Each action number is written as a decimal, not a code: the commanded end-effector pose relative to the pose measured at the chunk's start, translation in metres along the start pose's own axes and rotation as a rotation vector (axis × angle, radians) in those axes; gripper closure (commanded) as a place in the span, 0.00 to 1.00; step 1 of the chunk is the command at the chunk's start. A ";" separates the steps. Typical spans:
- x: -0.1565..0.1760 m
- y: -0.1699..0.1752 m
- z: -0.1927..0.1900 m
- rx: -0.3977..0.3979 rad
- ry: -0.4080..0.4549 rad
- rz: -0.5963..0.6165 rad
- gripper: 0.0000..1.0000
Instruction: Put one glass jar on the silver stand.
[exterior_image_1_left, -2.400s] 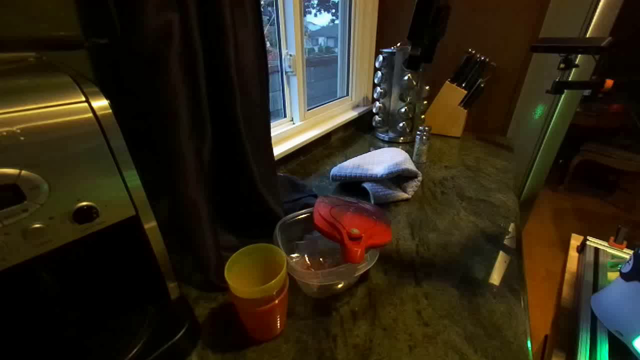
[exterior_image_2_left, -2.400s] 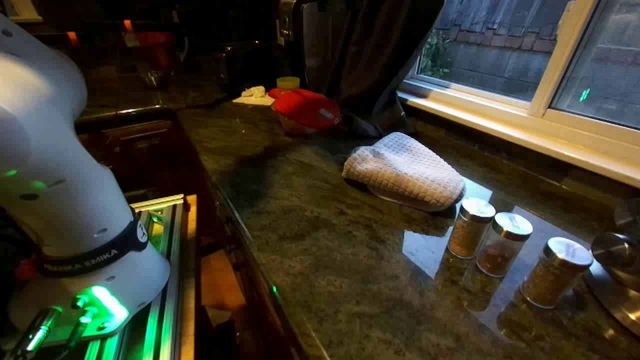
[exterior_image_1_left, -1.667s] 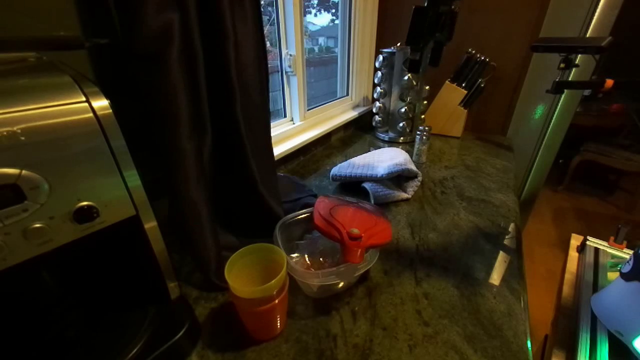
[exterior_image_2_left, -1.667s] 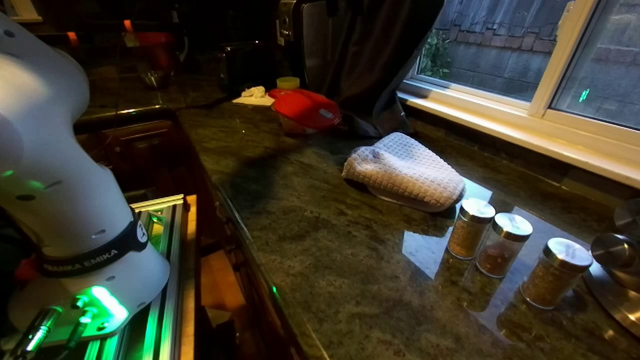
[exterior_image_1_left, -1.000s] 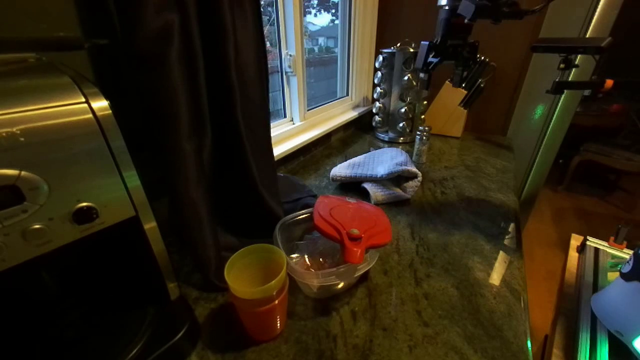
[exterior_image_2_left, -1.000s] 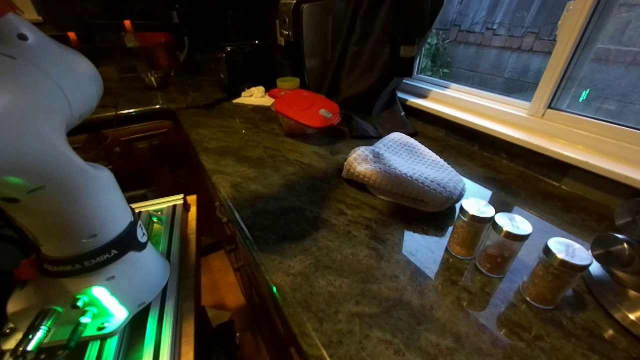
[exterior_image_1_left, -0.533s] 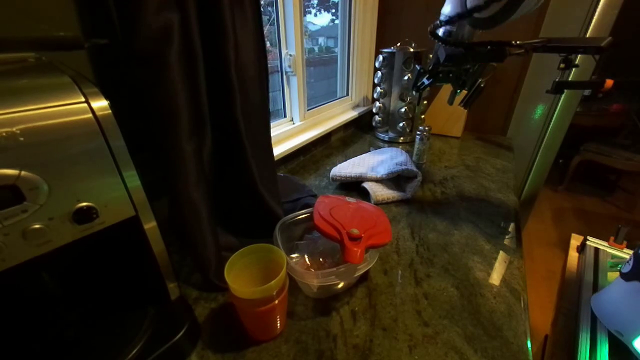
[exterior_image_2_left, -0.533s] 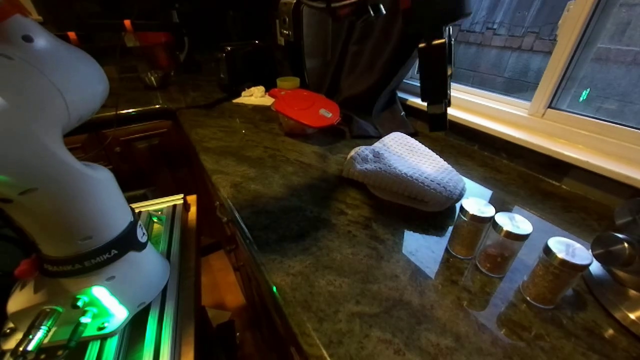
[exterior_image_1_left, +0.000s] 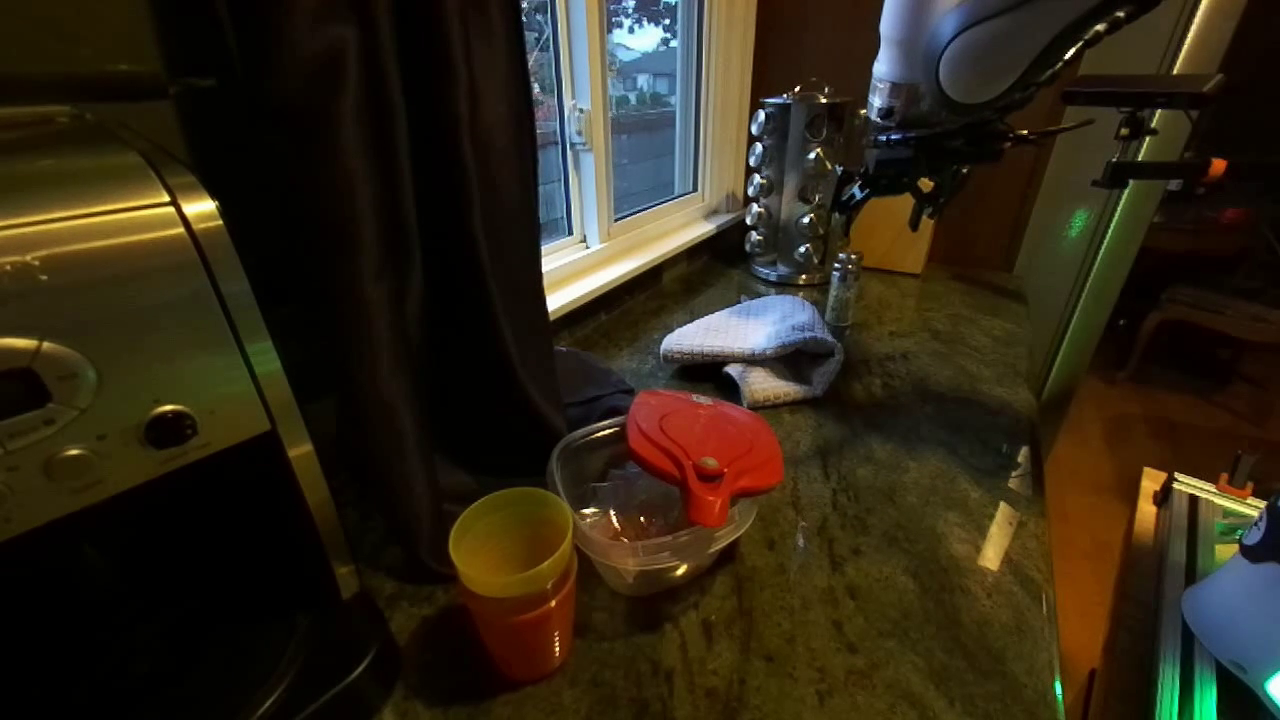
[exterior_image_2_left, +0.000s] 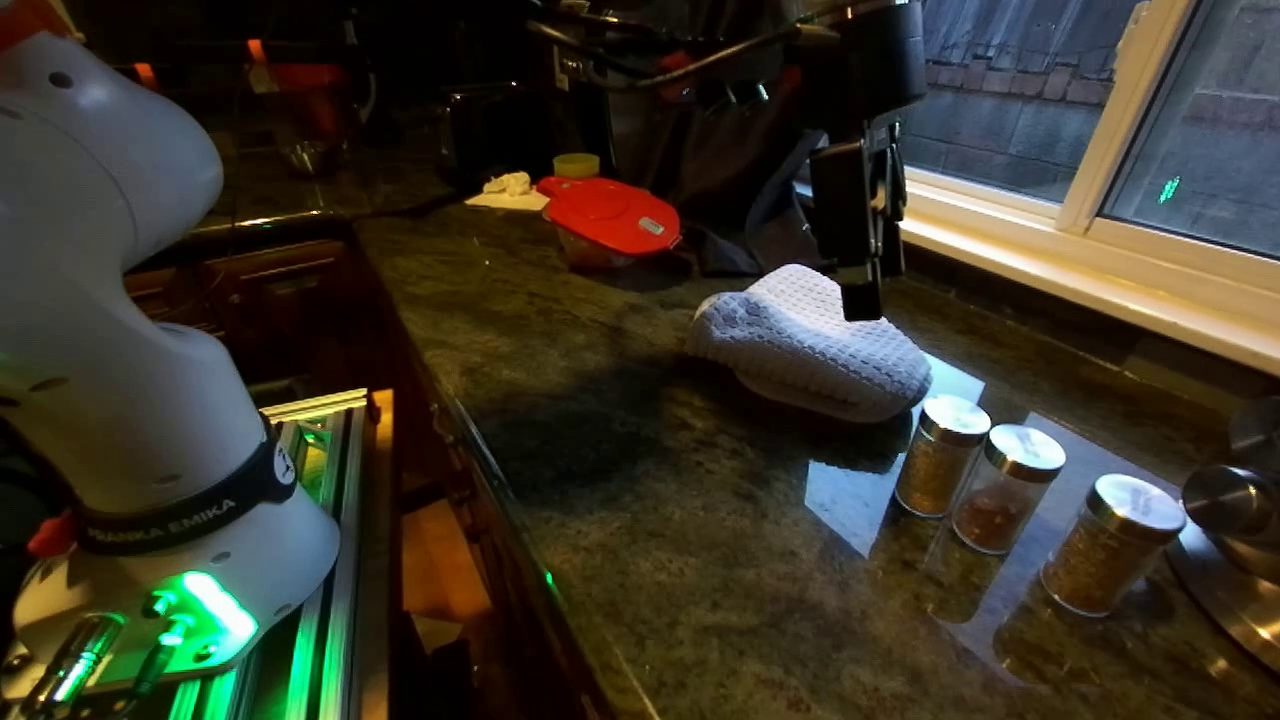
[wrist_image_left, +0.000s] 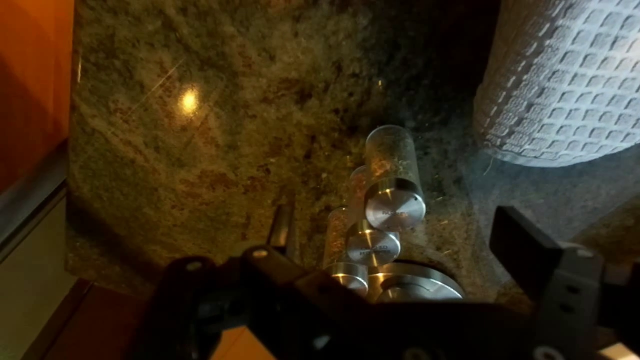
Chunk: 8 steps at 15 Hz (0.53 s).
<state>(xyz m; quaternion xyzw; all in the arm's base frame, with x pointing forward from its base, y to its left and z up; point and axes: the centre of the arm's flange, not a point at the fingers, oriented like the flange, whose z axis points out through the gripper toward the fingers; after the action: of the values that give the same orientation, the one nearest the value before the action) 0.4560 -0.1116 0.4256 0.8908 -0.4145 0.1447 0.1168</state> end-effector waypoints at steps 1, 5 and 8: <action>0.000 0.000 0.000 0.000 0.000 0.000 0.00; 0.007 -0.008 0.022 0.005 -0.003 0.036 0.00; 0.012 -0.012 0.040 0.002 -0.037 0.060 0.00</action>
<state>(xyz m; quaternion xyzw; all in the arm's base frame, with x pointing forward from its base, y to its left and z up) 0.4629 -0.1181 0.4117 0.8867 -0.4270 0.1357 0.1138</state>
